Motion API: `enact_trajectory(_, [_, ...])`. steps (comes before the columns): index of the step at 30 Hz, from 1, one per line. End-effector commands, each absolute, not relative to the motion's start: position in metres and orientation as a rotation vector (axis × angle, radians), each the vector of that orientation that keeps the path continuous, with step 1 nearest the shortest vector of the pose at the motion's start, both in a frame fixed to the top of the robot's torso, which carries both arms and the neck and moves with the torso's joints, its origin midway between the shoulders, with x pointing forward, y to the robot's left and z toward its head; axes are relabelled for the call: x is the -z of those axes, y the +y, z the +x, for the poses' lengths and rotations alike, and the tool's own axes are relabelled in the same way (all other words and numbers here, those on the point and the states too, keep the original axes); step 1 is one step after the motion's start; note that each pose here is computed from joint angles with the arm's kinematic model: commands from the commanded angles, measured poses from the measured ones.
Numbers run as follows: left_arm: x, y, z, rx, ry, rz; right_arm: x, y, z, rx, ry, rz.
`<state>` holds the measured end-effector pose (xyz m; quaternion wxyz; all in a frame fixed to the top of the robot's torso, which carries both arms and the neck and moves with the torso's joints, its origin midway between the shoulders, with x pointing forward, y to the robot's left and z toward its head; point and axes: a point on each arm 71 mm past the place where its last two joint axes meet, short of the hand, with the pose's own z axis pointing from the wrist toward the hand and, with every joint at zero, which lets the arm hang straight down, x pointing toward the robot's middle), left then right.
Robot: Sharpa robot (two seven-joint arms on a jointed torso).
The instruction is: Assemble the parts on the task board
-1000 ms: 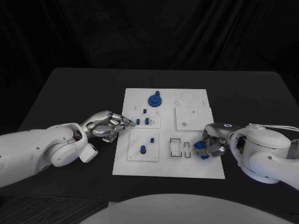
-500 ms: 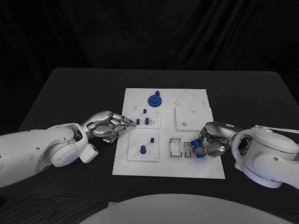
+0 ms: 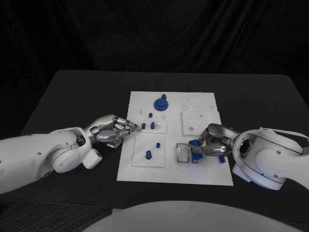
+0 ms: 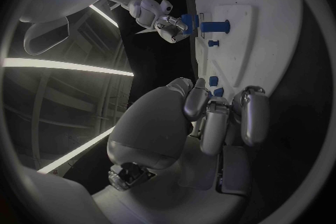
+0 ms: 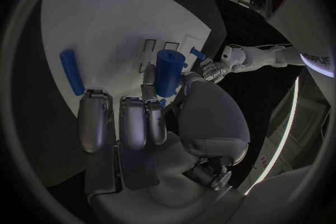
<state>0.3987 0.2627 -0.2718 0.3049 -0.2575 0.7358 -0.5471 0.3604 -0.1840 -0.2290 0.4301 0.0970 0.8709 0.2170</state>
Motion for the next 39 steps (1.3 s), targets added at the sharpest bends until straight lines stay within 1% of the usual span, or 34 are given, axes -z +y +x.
enact_trajectory(1, [0.27, 0.261, 0.398, 1.473, 1.936, -0.682, 0.232, -0.182, 0.363, -0.553, 2.192, 0.343])
enact_trajectory(11, [0.271, 0.261, 0.398, 1.472, 1.938, -0.682, 0.242, -0.176, 0.369, -0.488, 2.227, 0.328])
enact_trajectory(18, [0.271, 0.26, 0.398, 1.474, 1.94, -0.681, 0.246, -0.174, 0.369, -0.47, 2.243, 0.306])
enact_trajectory(28, [0.271, 0.259, 0.398, 1.474, 1.943, -0.681, 0.249, -0.171, 0.367, -0.463, 2.263, 0.269])
enact_trajectory(39, [0.272, 0.259, 0.399, 1.471, 1.949, -0.682, 0.251, -0.168, 0.365, -0.479, 2.28, 0.242])
